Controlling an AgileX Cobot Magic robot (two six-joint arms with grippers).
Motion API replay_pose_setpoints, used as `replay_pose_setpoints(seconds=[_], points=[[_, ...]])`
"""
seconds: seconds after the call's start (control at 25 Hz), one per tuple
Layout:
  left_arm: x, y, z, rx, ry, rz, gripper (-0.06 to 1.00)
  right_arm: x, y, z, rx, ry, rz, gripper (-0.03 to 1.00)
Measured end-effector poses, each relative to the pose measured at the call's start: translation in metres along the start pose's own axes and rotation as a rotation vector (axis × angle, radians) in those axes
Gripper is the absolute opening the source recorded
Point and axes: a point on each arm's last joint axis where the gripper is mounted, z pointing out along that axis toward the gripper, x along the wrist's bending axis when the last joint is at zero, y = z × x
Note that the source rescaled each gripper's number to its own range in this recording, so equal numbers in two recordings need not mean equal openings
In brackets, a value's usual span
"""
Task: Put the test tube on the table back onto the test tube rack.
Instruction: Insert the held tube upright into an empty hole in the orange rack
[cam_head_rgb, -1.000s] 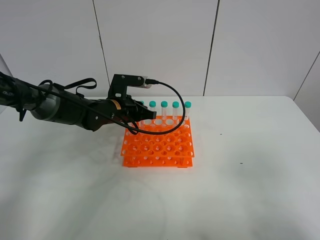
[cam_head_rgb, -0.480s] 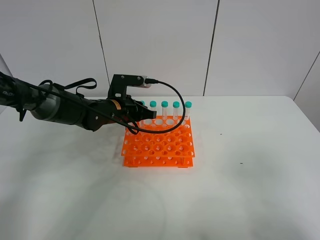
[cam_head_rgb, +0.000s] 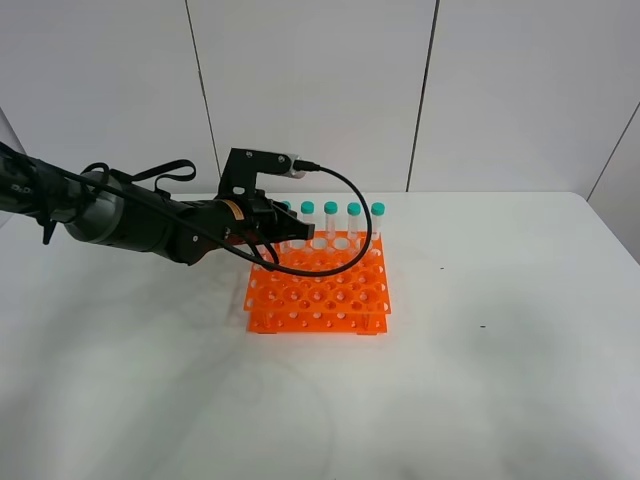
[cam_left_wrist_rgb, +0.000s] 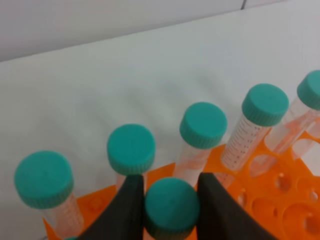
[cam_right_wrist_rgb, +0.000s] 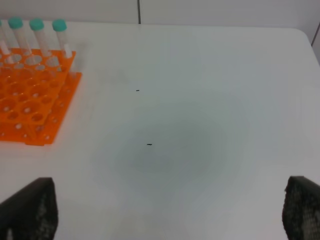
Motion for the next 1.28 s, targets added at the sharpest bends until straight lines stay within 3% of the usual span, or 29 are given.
replay_pose_setpoints(seconds=[0.84,0.88,1.0,1.04,1.16,1.28], points=[[0.001,-0.016,-0.007,-0.024,-0.004,-0.024,0.01,0.0,0.0,0.0,0.0,0.001,0.0,1.0],[0.001,-0.016,-0.007,-0.024,-0.004,-0.036,0.05,0.0,0.0,0.0,0.0,0.001,0.0,1.0],[0.001,-0.016,-0.008,-0.013,-0.004,-0.052,0.3,0.0,0.0,0.0,0.0,0.001,0.0,1.0],[0.001,-0.016,-0.008,-0.013,-0.004,-0.052,0.3,0.0,0.0,0.0,0.0,0.001,0.0,1.0],[0.0,-0.008,-0.013,-0.03,-0.006,-0.058,0.43,0.0,0.0,0.0,0.0,0.001,0.0,1.0],[-0.001,0.004,-0.02,-0.06,-0.01,-0.069,0.47,0.0,0.0,0.0,0.0,0.001,0.0,1.0]])
